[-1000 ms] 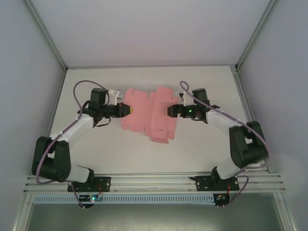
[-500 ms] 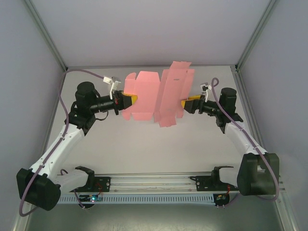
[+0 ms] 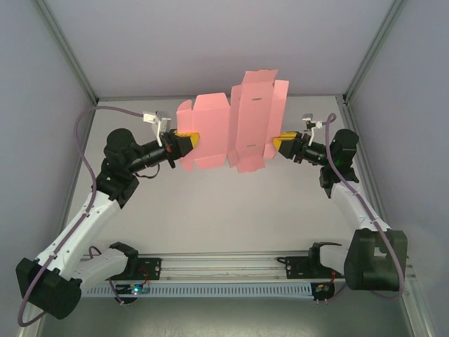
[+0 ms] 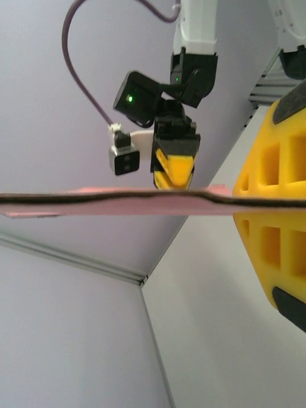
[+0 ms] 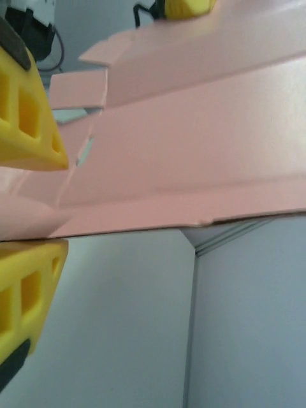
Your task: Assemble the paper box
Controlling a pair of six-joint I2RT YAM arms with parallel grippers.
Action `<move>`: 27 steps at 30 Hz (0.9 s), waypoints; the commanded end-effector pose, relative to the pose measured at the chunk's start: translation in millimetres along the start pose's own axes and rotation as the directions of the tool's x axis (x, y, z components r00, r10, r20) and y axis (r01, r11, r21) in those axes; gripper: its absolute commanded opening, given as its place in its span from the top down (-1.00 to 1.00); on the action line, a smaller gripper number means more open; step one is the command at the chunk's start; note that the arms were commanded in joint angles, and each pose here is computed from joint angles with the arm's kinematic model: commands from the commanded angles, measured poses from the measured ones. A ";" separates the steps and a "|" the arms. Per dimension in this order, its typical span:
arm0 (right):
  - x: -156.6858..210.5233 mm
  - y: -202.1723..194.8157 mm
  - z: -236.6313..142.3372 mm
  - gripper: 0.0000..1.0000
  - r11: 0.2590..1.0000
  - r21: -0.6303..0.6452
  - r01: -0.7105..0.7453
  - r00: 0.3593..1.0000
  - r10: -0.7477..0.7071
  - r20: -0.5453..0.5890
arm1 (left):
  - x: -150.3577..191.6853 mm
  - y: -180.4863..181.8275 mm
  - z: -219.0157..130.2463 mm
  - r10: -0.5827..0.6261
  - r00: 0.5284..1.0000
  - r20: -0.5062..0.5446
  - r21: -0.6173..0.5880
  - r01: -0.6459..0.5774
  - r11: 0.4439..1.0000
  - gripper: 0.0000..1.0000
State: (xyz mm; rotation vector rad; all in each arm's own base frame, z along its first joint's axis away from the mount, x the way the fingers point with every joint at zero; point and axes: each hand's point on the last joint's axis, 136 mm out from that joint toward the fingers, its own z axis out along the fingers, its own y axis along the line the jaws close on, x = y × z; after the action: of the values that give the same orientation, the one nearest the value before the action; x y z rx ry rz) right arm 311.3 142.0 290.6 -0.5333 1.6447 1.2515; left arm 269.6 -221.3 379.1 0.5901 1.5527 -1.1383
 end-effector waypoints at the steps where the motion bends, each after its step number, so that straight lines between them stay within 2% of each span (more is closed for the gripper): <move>1: -8.1 26.9 -1.8 0.33 0.992 -0.093 0.081 0.997 -0.082 -0.003 | -13.0 1.6 1.0 0.009 0.997 0.073 -0.017 -0.007 1.000 1.00; 2: -8.6 28.3 -2.3 0.27 0.991 -0.092 0.096 0.995 -0.096 -0.001 | -12.2 -1.1 1.3 0.009 0.997 0.073 0.003 -0.009 1.000 1.00; 5: -7.5 22.2 -2.7 0.29 0.994 -0.052 0.093 0.996 -0.093 -0.002 | -14.4 -4.3 0.5 0.008 0.997 0.083 0.012 -0.009 1.000 1.00; 6: -6.8 20.2 -2.6 0.35 0.995 -0.043 0.085 0.996 -0.085 -0.004 | -14.5 -2.0 -0.3 0.008 0.996 0.083 -0.004 -0.008 1.000 1.00; 12: -11.5 15.7 -3.0 1.00 0.996 0.000 0.089 0.996 -0.089 0.009 | -9.0 14.3 -5.3 -0.026 0.994 0.107 -0.096 0.037 0.995 1.00; 14: -14.0 7.5 -2.9 1.00 0.995 0.054 0.084 0.996 -0.085 0.006 | 2.4 31.1 -5.1 -0.049 0.995 0.087 -0.167 0.063 0.984 0.99; 15: -12.7 2.8 -2.8 1.00 0.992 0.088 0.085 0.996 -0.084 -0.016 | 10.3 45.6 -6.4 -0.078 0.994 0.076 -0.235 0.094 0.968 0.58; 16: -8.2 -3.6 -3.0 1.00 0.986 0.137 0.091 0.995 -0.084 -0.056 | 19.5 62.5 -9.9 -0.115 0.991 0.065 -0.322 0.130 0.938 -0.37; 17: -0.9 -9.8 -3.6 1.00 0.977 0.186 0.108 0.990 -0.088 -0.112 | 28.5 77.3 -15.1 -0.142 0.989 0.050 -0.402 0.150 0.903 -0.97; 19: 19.2 -20.2 -5.2 1.00 0.952 0.266 0.150 0.963 -0.079 -0.258 | 45.3 100.6 -30.3 -0.180 0.983 0.022 -0.545 0.163 0.822 -1.00; 22: 50.2 -19.8 -5.3 1.00 0.949 0.272 0.160 0.891 -0.020 -0.454 | 62.8 120.1 -55.7 -0.209 0.978 -0.022 -0.692 0.136 0.709 -1.00; 27: 99.5 10.2 3.1 1.00 0.993 0.048 0.107 0.720 -0.044 -0.692 | 68.5 135.6 -85.6 -0.255 0.964 -0.073 -0.824 0.086 0.560 -1.00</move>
State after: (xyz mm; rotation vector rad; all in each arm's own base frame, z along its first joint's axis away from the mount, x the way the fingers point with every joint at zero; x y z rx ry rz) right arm 311.9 166.0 252.2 -0.8504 2.0577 0.8923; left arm 324.8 -133.1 264.7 -0.0260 2.0469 -0.5767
